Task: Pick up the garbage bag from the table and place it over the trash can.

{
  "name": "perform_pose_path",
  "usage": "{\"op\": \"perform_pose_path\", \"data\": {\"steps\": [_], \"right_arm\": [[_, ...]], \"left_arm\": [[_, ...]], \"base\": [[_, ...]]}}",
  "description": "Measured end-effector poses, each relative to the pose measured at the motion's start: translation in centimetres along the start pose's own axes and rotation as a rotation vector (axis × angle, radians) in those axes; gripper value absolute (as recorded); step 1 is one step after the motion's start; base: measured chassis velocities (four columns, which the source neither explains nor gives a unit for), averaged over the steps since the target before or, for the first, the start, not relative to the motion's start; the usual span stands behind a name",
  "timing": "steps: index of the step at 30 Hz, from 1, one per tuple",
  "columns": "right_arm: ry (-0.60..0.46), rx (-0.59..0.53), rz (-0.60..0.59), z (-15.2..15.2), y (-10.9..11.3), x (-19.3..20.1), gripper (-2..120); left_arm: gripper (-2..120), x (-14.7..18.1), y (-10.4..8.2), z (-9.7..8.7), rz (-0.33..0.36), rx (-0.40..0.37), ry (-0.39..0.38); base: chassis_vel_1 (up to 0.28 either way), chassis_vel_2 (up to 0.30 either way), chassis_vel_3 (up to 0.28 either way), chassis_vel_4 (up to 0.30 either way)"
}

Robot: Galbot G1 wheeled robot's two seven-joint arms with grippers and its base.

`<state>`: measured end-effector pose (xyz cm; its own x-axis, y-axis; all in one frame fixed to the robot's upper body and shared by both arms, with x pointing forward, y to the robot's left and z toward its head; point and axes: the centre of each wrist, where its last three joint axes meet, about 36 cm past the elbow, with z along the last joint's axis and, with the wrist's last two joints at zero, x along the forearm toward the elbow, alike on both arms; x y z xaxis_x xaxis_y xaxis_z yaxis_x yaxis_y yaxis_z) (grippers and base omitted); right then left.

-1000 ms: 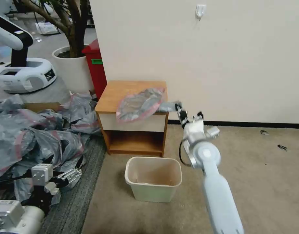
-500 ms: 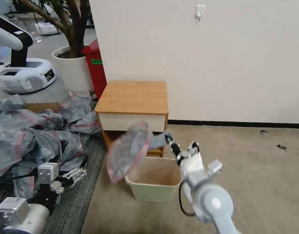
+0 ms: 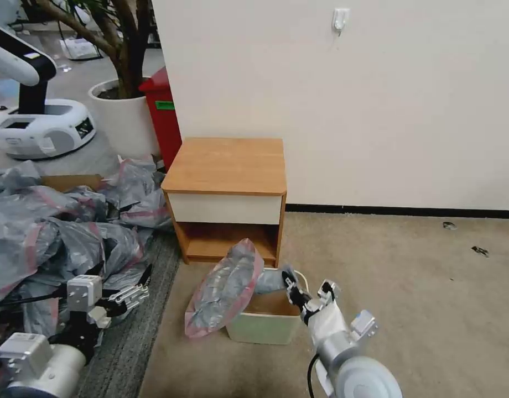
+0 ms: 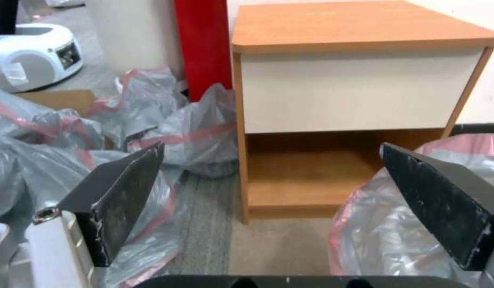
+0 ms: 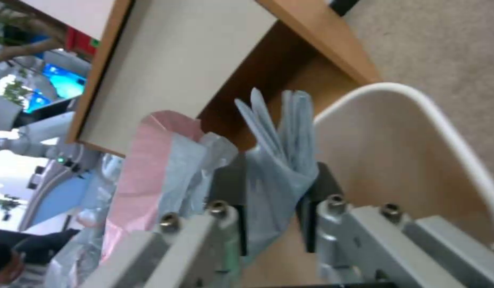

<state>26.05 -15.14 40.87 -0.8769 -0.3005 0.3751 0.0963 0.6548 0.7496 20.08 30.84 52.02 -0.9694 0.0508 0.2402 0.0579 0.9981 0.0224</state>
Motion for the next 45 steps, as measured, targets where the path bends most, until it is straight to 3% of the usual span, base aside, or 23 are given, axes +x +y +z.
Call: {"op": "perform_pose_path", "data": {"steps": [3, 4, 6, 9, 21, 28, 38, 43, 45], "right_arm": [[-0.004, 0.005, 0.013, -0.2, 0.0, 0.4, 31], [-0.014, 0.016, 0.033, -0.5, 0.0, 0.9, 39], [-0.021, 0.031, 0.045, -0.7, -0.1, 1.3, 40], [-0.033, 0.075, 0.070, -1.7, -0.5, 3.1, 57], [-0.057, 0.120, 0.090, -3.0, 0.1, 5.8, 96], [-0.086, 0.151, 0.105, -3.8, 0.2, 6.8, 100], [-0.138, 0.198, 0.113, -5.3, 0.5, 7.8, 100], [-0.147, 0.210, 0.117, -5.5, 0.5, 7.8, 100], [-0.149, 0.217, 0.120, -5.4, 0.5, 7.7, 100]], "left_arm": [[100, -0.1, -0.1, 0.0, 0.005, 0.004, 0.006], [100, -0.1, -0.2, 0.0, 0.007, 0.005, 0.009], [100, -0.1, -0.2, 0.0, 0.007, 0.005, 0.010], [100, -0.3, -0.4, 0.0, 0.011, 0.005, 0.015], [100, -0.8, -1.2, 0.0, 0.040, -0.002, 0.037], [100, -1.2, -1.6, -0.1, 0.072, -0.001, 0.070], [100, -4.2, -3.6, -2.1, 0.170, -0.042, 0.125], [100, -5.8, -4.8, -1.1, 0.184, -0.053, 0.173], [95, -7.4, -5.9, 0.2, 0.181, -0.053, 0.211]], "base": [[0.000, 0.000, 0.000, 0.000], [0.000, 0.000, 0.000, 0.000], [0.000, 0.000, 0.000, 0.000], [0.000, 0.000, 0.000, 0.000], [0.000, 0.000, 0.000, 0.000], [0.000, 0.000, 0.000, 0.000], [0.000, 0.000, 0.000, 0.000], [0.000, 0.000, 0.000, 0.000], [0.000, 0.000, 0.000, 0.000]]}}
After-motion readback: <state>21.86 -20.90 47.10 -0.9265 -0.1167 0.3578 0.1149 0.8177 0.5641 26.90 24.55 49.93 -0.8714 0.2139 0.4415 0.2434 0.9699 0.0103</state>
